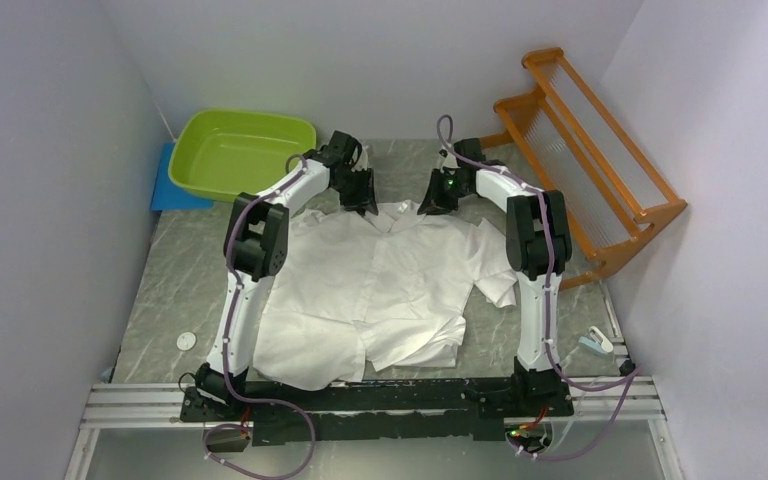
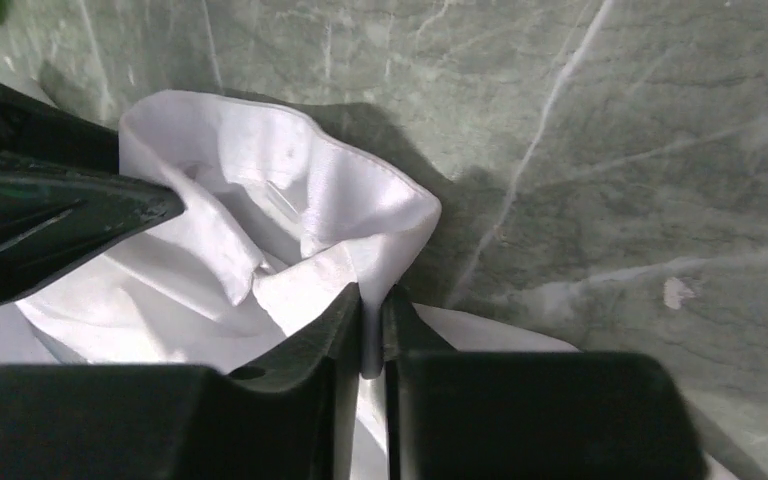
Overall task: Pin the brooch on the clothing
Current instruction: Flatten out the clothes at the center of the board.
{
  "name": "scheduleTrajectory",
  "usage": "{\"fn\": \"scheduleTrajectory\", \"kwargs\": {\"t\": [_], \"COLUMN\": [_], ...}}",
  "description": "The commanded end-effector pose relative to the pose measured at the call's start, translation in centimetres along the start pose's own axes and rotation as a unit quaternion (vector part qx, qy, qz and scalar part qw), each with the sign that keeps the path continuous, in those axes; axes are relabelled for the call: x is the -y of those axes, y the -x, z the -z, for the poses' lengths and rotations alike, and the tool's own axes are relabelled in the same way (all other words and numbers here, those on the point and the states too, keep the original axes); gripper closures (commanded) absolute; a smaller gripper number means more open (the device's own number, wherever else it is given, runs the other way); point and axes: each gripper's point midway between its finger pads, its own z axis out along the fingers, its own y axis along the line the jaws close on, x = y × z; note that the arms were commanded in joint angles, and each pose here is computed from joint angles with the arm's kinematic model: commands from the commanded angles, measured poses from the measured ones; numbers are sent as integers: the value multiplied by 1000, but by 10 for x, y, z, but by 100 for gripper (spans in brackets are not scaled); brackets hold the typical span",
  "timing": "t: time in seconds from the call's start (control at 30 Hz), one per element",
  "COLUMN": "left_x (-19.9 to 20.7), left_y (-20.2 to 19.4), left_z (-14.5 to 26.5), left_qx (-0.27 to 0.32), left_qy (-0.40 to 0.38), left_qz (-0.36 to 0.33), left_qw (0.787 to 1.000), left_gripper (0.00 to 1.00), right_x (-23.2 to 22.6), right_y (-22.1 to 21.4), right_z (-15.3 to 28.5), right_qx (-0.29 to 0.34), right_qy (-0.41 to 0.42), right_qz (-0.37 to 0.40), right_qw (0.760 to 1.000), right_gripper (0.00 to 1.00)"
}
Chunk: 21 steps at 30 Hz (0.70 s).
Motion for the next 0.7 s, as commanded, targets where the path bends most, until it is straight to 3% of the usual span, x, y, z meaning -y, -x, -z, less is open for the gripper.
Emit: {"fn": "scheduleTrajectory", "kwargs": {"t": [0.0, 0.07, 0.13, 0.47, 0.67], "left_x": [23, 24, 22, 19, 12], "left_y": [25, 33, 43, 109, 140], "left_z": [17, 24, 36, 126, 149], "left_qx": [40, 52, 70, 206, 266], "left_qy": [-35, -35, -30, 0, 48], "left_qz": [-17, -20, -20, -41, -45], "left_qw": [998, 998, 997, 978, 962], "left_gripper": [71, 85, 97, 97, 97], "right_x": [-32, -39, -47, -107, -111], "right_y": [24, 31, 42, 109, 156], "right_z": [10, 17, 29, 105, 108], "right_qx": [30, 40, 56, 193, 248], "right_qy": [46, 49, 48, 68, 51], "right_qz": [20, 28, 39, 99, 99], "right_qw": [998, 998, 996, 974, 962], "right_gripper": [91, 100, 100, 100, 100]}}
